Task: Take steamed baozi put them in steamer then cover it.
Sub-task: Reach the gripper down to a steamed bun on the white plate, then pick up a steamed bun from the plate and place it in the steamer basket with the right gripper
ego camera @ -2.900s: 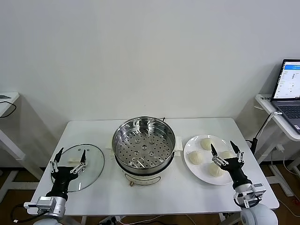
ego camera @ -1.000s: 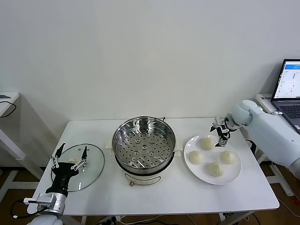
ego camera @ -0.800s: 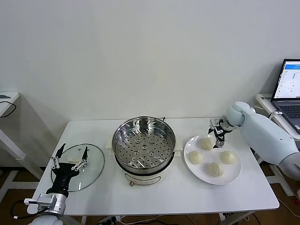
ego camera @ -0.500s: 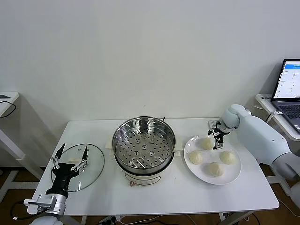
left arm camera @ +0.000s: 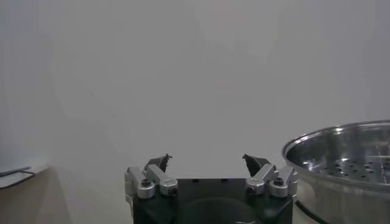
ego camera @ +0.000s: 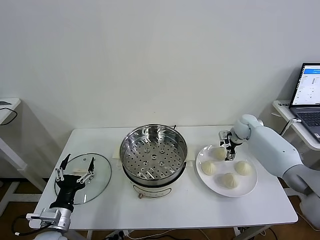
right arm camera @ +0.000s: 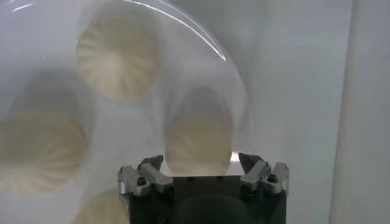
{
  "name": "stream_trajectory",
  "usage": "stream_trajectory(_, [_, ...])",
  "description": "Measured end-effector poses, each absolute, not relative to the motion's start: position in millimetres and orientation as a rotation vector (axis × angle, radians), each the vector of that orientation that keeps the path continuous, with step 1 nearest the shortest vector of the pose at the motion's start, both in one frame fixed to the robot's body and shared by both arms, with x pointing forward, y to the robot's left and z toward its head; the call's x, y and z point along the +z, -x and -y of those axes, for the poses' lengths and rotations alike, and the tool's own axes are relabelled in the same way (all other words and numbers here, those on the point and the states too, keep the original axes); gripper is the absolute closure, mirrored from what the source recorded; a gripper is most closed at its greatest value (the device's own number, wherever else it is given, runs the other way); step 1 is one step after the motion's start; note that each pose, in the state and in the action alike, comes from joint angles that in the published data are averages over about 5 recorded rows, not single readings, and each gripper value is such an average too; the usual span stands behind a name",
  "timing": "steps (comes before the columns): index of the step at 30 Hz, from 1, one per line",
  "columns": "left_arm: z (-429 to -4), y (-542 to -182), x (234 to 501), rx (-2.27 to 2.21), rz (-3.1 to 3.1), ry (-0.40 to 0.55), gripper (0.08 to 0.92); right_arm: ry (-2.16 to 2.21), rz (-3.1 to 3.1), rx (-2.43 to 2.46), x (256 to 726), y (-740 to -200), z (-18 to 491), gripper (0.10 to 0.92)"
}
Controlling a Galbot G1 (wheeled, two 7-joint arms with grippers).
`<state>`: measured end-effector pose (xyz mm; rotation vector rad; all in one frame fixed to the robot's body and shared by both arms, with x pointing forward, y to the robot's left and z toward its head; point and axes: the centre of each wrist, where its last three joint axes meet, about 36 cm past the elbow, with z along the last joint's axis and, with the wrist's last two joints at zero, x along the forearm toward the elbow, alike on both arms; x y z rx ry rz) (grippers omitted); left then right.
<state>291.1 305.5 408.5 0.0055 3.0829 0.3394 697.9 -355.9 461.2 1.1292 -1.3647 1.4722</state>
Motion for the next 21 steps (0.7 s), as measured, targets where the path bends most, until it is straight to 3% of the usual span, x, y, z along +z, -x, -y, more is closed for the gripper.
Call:
stream_trajectory(6, [-304, -291, 409, 0.335, -3.080, -0.005, 0.177, -1.129, 1.366, 1.479, 461, -698, 356, 0.307])
stream_trajectory(21, [-304, -289, 412, 0.341, -3.075, 0.000, 0.177, -1.157, 1.373, 1.507, 487, -694, 362, 0.327])
